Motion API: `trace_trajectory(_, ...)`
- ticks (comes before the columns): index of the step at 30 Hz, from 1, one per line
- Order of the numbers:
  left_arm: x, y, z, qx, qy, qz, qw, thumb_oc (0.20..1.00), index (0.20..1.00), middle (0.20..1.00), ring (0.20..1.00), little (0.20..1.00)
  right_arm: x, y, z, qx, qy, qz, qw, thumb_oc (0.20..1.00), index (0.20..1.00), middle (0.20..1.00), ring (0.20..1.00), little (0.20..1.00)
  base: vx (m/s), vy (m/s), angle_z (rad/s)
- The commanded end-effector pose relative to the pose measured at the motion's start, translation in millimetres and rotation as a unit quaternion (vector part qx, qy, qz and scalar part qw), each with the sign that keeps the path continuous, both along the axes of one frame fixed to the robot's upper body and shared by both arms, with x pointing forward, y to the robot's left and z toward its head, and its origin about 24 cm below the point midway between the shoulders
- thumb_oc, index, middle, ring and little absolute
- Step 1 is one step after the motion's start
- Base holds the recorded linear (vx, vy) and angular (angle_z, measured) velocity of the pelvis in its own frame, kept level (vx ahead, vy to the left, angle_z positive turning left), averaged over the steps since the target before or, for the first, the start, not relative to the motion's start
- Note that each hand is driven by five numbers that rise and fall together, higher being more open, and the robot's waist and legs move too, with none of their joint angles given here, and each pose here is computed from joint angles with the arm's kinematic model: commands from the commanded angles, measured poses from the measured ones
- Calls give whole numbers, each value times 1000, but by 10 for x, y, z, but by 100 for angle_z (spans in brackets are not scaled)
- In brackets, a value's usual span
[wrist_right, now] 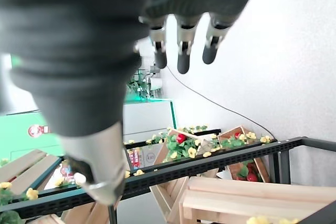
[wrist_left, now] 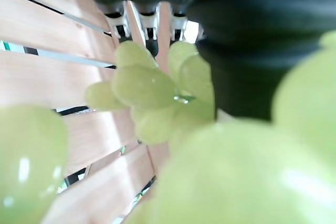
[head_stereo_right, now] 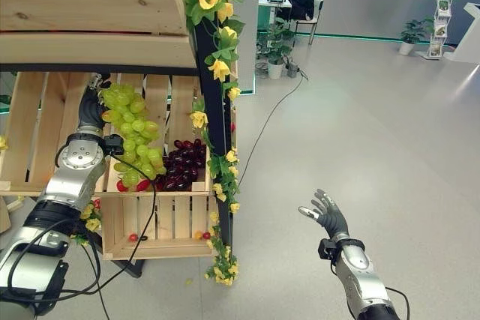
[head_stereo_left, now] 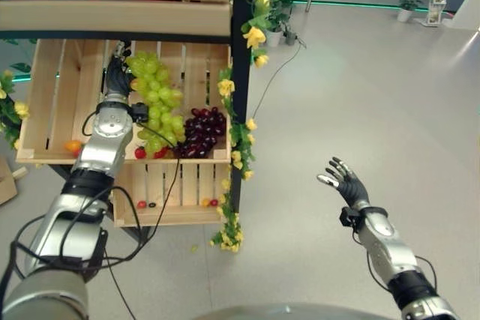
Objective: Pick up the fruits from the basket on one side to the basket on the other side
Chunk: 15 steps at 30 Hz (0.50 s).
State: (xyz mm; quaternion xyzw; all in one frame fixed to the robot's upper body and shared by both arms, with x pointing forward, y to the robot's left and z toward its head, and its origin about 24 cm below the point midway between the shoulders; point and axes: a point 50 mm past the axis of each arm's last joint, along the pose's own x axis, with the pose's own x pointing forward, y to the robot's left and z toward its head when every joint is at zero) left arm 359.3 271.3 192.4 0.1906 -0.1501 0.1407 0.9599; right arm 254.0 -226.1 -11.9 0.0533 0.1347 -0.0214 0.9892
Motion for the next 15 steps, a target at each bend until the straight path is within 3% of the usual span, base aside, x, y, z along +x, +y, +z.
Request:
trace_trajectory(1, 38, 113, 517, 62, -60, 23, 996, 1000, 1000, 1000, 1000, 1000, 208, 53, 280, -15, -71, 25, 997, 1000, 1000, 1000, 1000, 1000, 0, 0, 0)
trace_trajectory(11, -27, 352, 534, 154, -34, 95, 983, 1000, 1000, 1000, 1000, 1000, 172, 26, 284, -20, -75, 29, 997, 1000, 1000, 1000, 1000, 1000, 0, 0, 0)
trace_trajectory(15, -128, 705, 485, 180, 4, 178, 967, 1000, 1000, 1000, 1000, 1000, 143, -11, 292, -30, -77, 29, 996, 1000, 1000, 1000, 1000, 1000, 0, 0, 0)
